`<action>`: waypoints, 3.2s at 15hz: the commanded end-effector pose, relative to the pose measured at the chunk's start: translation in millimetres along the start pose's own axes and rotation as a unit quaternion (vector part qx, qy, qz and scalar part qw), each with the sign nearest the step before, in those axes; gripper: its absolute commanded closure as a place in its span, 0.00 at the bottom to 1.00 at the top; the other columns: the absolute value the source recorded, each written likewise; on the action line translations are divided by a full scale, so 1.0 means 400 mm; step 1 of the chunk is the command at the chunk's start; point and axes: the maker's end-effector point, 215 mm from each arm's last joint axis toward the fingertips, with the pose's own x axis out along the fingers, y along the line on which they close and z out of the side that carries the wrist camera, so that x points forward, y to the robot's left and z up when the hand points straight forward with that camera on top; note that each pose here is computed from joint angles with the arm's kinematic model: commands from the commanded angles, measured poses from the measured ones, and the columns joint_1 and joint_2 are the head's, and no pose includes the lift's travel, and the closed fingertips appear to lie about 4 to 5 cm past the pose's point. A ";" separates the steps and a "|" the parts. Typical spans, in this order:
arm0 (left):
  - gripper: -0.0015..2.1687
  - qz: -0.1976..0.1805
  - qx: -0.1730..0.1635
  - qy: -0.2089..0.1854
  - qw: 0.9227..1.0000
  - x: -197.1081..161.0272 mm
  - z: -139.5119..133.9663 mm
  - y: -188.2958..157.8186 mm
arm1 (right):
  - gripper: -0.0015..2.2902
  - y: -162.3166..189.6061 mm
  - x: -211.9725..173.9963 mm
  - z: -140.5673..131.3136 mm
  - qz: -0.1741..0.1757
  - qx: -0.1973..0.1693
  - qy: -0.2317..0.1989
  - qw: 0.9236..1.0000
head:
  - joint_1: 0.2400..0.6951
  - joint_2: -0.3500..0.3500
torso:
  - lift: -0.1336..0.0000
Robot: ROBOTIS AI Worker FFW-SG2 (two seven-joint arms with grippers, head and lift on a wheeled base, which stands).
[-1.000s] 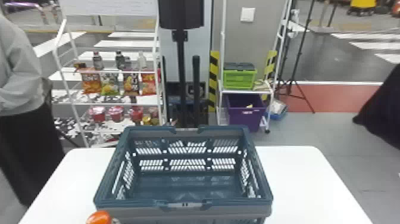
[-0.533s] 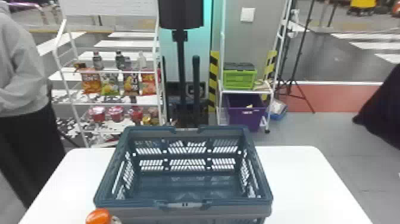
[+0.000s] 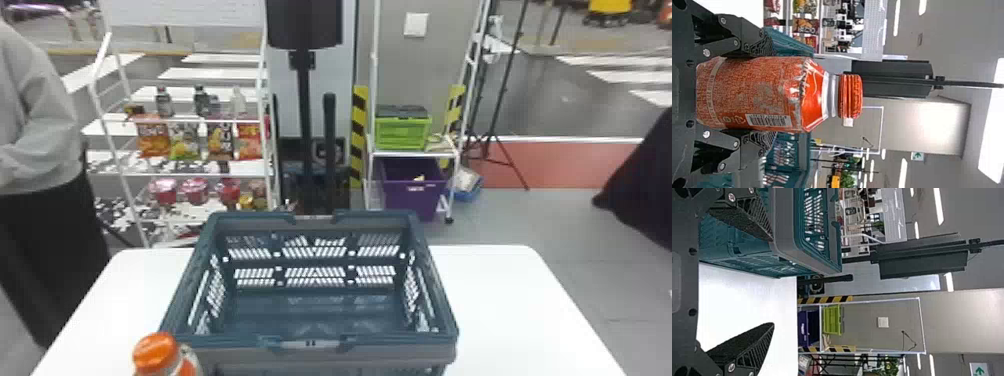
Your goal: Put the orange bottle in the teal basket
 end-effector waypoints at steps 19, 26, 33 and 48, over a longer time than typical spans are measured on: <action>0.28 -0.166 0.098 0.233 0.953 0.574 -0.075 -0.051 | 0.05 -0.017 -0.012 -0.096 -0.027 -0.011 0.040 0.999 | 0.57 0.50 | 1.00; 0.28 -0.252 0.158 0.376 0.878 0.690 -0.285 -0.084 | 0.05 -0.031 -0.032 -0.138 -0.045 -0.007 0.049 0.998 | 0.57 0.50 | 1.00; 0.28 -0.301 0.217 0.451 0.812 0.675 -0.446 -0.175 | 0.05 -0.032 -0.036 -0.150 -0.047 -0.006 0.051 0.998 | 0.57 0.50 | 1.00; 0.07 -0.275 0.200 0.442 0.830 0.694 -0.403 -0.163 | 0.05 -0.030 -0.039 -0.141 -0.047 -0.006 0.049 0.998 | 0.57 0.50 | 1.00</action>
